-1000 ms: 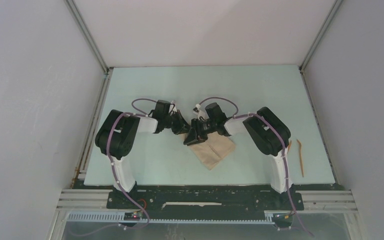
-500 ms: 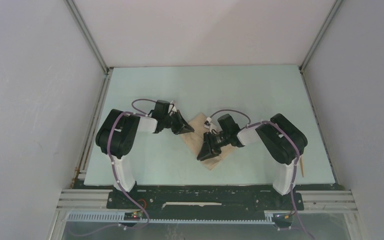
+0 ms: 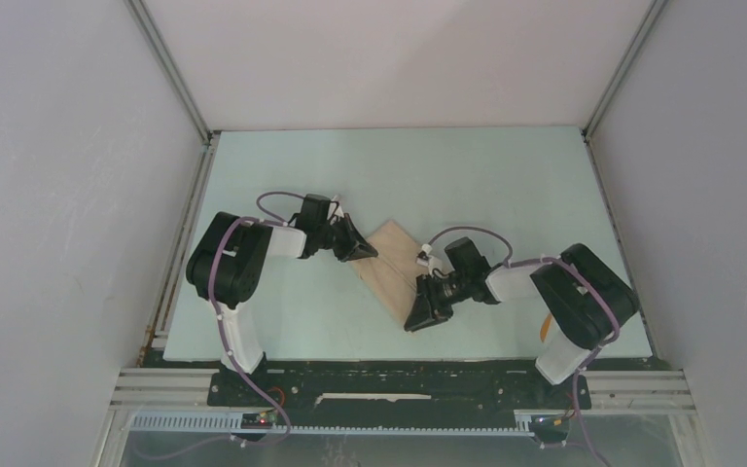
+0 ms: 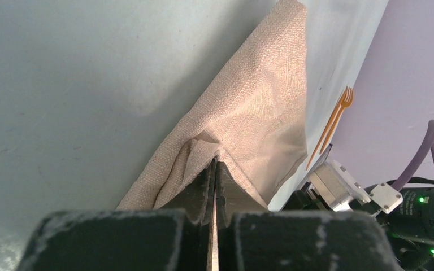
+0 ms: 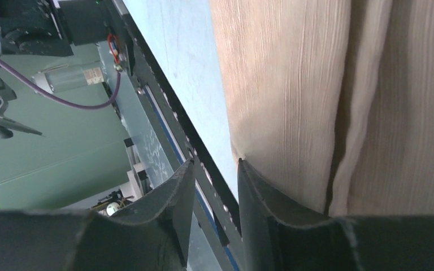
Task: Fold the napkin into a case and place the utensils inside
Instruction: Smooth out the 2/3-rectangle-folded napkin at the center of the board, then rotate the 2/3-rectangle-folded napkin at the center of the board, then pick up the 2/3-rectangle-folded napkin from the center of the board, then fold the 2/3-rectangle-folded napkin at the center of the board.
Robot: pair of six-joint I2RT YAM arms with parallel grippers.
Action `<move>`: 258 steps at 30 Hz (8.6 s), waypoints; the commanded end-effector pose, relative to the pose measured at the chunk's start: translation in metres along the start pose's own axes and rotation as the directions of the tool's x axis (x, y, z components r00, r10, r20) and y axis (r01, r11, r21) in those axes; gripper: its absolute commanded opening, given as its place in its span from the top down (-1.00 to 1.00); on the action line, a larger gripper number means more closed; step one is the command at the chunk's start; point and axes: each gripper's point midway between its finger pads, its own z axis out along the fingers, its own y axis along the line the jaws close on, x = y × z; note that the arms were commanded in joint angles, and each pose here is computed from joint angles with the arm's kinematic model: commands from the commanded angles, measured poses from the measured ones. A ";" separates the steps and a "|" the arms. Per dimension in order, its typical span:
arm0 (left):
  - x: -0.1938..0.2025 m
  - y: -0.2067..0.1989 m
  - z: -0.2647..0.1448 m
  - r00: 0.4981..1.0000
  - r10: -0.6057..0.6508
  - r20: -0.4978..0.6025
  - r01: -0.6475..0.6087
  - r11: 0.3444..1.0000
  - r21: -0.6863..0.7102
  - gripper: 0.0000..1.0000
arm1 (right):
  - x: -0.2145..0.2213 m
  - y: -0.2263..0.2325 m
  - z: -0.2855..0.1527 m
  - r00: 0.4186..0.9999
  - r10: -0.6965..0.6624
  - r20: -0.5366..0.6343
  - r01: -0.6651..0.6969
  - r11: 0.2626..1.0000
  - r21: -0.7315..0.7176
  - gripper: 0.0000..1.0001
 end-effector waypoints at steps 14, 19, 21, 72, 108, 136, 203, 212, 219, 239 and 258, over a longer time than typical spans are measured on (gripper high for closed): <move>-0.016 -0.067 -0.038 0.986 0.151 0.064 -0.153 0.988 0.016 0.13 | -0.067 -0.015 -0.113 0.912 -0.042 0.409 -0.091 0.949 0.302 -0.26; -0.014 -0.102 -0.066 0.975 0.203 0.095 -0.209 0.976 0.061 -0.02 | -0.091 -0.046 -0.135 0.897 -0.023 0.441 -0.179 0.895 0.409 -0.32; -0.011 -0.108 -0.076 0.970 0.217 0.109 -0.225 0.972 0.066 -0.04 | -0.097 -0.056 -0.139 0.892 0.006 0.451 -0.211 0.890 0.404 -0.33; -0.022 -0.008 -0.009 0.991 0.122 0.063 -0.104 0.968 -0.229 0.67 | -0.064 0.012 -0.018 0.986 -0.065 0.152 0.030 0.975 0.221 -0.21; 0.042 0.032 -0.074 0.976 0.111 0.187 -0.051 0.952 -0.301 0.52 | -0.079 -0.079 -0.095 0.884 0.217 0.414 -0.315 0.931 0.186 0.41; 0.056 -0.007 -0.101 0.906 0.418 0.068 -0.347 0.825 -0.447 -0.27 | -0.012 -0.031 -0.078 0.860 -0.012 0.510 -0.225 0.888 0.401 -0.44; 0.210 -0.063 -0.043 0.608 0.703 -0.370 -0.794 0.538 -0.282 1.00 | -0.087 -0.040 -0.053 0.720 0.397 0.569 -0.427 0.900 -0.087 -0.69; 0.213 -0.066 -0.043 0.608 0.704 -0.367 -0.793 0.550 -0.260 1.00 | -0.101 -0.055 -0.066 0.700 0.385 0.601 -0.418 0.904 -0.093 -0.16; 0.217 -0.072 -0.038 0.607 0.704 -0.369 -0.793 0.563 -0.232 1.00 | -0.110 -0.057 -0.070 0.705 0.369 0.605 -0.393 0.914 -0.099 0.11; 0.237 -0.115 -0.009 0.606 0.714 -0.350 -0.777 0.626 -0.068 1.00 | -0.115 -0.073 -0.115 0.713 0.276 0.644 -0.366 0.931 0.007 1.00; 0.242 -0.129 0.014 0.681 0.694 -0.235 -0.676 0.719 0.164 1.00 | -0.121 -0.045 -0.137 0.861 0.053 0.506 -0.344 0.794 0.501 1.00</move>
